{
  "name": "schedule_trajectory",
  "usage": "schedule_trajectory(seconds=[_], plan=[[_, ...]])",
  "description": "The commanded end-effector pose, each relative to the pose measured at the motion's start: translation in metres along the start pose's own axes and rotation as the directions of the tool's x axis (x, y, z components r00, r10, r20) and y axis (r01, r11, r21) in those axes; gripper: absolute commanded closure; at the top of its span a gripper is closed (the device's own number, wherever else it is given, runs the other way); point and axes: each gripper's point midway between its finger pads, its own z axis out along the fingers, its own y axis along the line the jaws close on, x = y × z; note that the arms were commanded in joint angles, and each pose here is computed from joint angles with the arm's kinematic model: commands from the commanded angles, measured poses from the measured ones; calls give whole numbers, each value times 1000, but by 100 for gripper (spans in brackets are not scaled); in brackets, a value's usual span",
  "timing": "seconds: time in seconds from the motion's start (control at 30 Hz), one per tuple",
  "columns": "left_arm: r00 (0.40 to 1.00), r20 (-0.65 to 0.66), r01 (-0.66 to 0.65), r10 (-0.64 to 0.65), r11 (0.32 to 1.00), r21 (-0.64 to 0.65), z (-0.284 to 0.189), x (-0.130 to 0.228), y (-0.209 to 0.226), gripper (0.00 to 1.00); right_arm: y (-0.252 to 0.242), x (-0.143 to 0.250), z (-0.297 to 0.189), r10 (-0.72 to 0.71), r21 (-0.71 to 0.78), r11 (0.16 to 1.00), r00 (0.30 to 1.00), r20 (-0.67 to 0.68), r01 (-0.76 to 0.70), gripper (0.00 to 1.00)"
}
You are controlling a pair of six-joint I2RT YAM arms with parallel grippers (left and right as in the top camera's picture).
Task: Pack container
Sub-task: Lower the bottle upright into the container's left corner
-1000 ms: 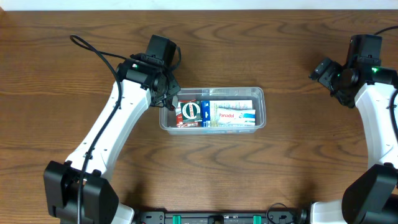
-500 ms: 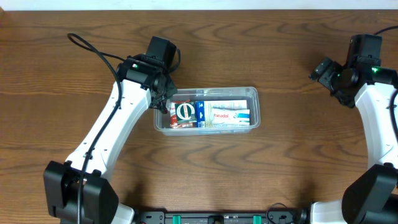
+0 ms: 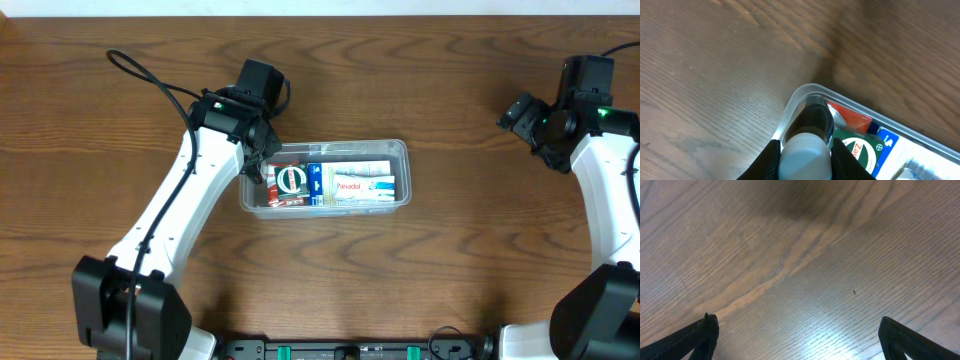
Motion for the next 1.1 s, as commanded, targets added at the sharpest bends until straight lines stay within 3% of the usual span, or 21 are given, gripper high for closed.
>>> schedule_trajectory(seconds=[0.0, 1.07], plan=[[1000, 20, -8, 10, 997, -80, 10, -2, 13, 80, -2, -1, 1, 15, 6, 1000, 1000, 1, -15, 1], [996, -82, -49, 36, 985, -167, 70, 14, 5, 80, -2, -1, 1, 15, 6, 1000, 1000, 1, -15, 1]])
